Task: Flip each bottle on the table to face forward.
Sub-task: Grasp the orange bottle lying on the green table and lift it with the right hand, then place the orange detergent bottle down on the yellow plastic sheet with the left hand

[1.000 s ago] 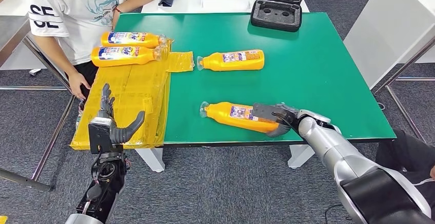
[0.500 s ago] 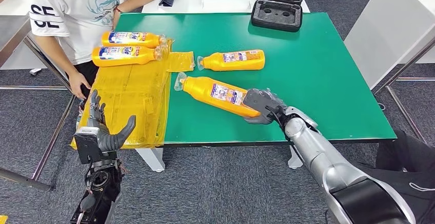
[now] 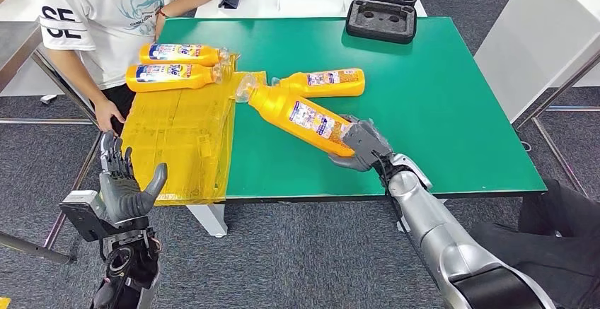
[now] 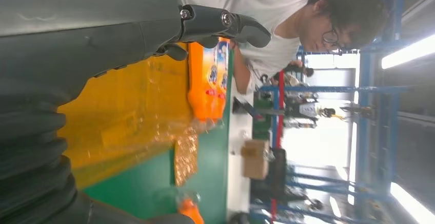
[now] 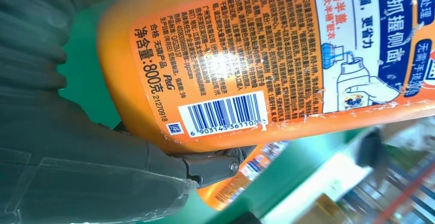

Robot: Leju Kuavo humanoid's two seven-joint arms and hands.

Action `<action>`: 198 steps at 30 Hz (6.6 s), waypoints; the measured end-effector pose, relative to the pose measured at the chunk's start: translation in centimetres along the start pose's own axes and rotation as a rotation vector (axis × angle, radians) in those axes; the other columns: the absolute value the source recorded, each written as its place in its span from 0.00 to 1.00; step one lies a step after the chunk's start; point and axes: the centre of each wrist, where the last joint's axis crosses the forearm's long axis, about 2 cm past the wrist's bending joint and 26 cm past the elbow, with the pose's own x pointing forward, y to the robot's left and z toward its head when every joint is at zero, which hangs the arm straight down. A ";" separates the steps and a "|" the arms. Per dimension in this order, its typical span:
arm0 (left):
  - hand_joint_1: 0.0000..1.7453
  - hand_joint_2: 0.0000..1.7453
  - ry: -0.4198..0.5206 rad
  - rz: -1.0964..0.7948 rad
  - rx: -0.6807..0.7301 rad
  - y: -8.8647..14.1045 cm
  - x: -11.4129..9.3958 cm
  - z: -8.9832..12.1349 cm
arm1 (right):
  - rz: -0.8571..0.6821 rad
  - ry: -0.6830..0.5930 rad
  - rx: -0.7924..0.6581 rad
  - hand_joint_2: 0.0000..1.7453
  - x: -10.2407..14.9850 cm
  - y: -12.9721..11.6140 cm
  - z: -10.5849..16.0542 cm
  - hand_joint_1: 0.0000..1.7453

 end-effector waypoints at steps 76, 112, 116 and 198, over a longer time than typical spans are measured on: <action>0.26 1.00 0.097 0.565 -0.691 -9.2 1.6 1.1 | -0.328 -0.175 0.346 1.00 2.0 18.0 3.1 0.99; 1.00 1.00 0.112 0.423 -0.813 -9.7 1.0 1.0 | -0.354 -0.148 0.318 0.00 1.4 18.3 4.1 0.00; 1.00 1.00 0.111 0.422 -0.793 -9.6 1.2 0.8 | -0.383 -0.190 0.278 0.00 2.2 18.1 3.8 0.00; 1.00 1.00 -0.078 -1.276 -0.902 1.0 -1.8 -17.7 | -0.525 -0.472 -0.082 1.00 4.9 10.7 5.3 0.00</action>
